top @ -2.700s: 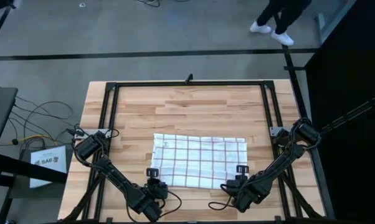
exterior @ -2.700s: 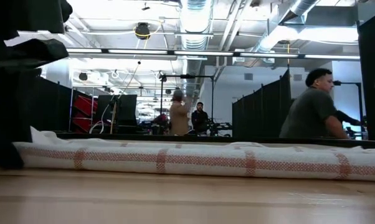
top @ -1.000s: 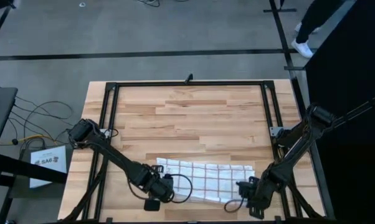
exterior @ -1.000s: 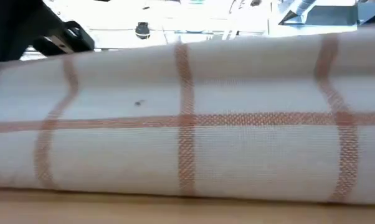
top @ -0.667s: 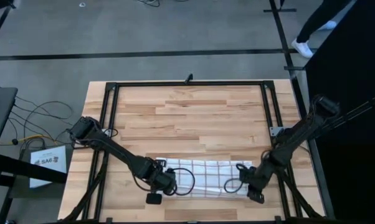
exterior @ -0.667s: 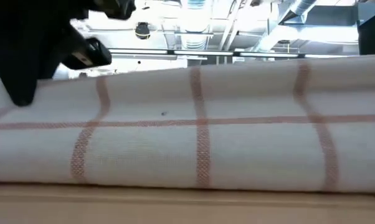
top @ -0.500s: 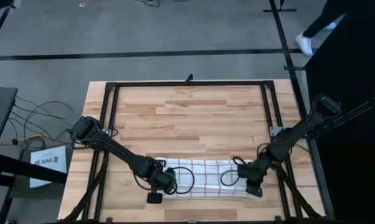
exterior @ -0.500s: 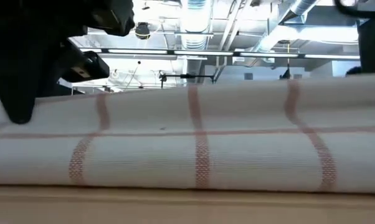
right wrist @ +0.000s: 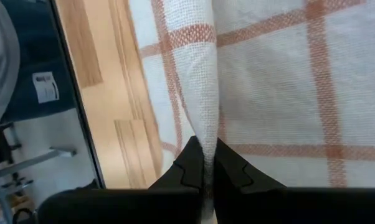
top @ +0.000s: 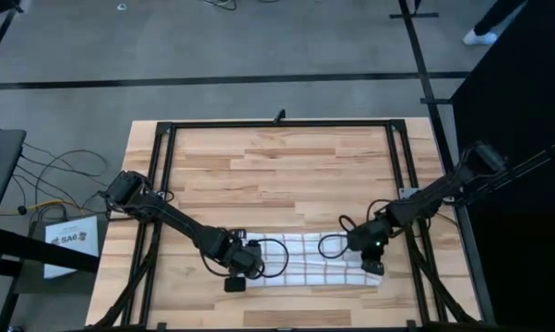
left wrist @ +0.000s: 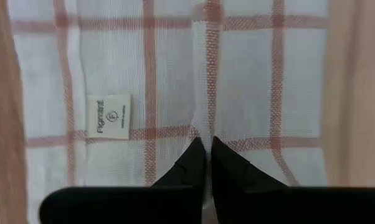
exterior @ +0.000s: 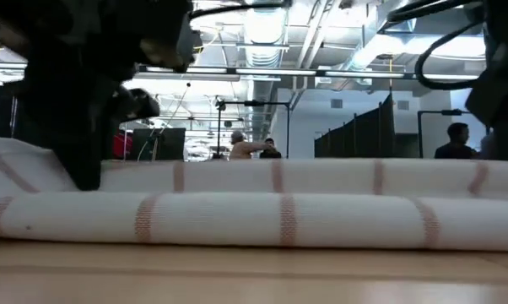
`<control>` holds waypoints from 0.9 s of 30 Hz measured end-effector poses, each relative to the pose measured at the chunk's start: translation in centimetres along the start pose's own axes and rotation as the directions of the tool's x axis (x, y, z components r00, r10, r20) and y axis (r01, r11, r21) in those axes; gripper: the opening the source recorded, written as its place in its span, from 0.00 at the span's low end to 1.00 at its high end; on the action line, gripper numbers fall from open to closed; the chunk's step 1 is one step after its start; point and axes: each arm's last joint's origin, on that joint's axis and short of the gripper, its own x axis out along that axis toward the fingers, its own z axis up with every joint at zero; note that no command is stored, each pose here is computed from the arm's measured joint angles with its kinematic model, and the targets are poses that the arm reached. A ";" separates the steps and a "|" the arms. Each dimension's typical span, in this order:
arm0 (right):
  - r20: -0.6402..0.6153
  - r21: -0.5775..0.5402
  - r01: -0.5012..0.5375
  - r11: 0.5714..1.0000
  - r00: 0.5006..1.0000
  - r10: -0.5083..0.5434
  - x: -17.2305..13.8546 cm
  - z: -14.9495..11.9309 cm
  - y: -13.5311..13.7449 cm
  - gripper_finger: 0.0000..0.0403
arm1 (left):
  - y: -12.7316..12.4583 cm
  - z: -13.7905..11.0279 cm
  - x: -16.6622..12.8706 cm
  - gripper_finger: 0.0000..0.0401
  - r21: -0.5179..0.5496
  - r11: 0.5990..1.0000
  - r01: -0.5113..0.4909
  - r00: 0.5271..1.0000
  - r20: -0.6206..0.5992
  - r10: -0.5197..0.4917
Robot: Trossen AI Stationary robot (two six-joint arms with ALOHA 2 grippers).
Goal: Roll towel
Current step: Fold the towel
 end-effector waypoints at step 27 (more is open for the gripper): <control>-0.003 -0.055 0.192 0.980 0.981 -0.192 -4.5 3.3 -1.7 0.40 | -0.1 0.7 -3.2 0.30 -0.062 0.986 -0.156 0.986 -0.063 0.152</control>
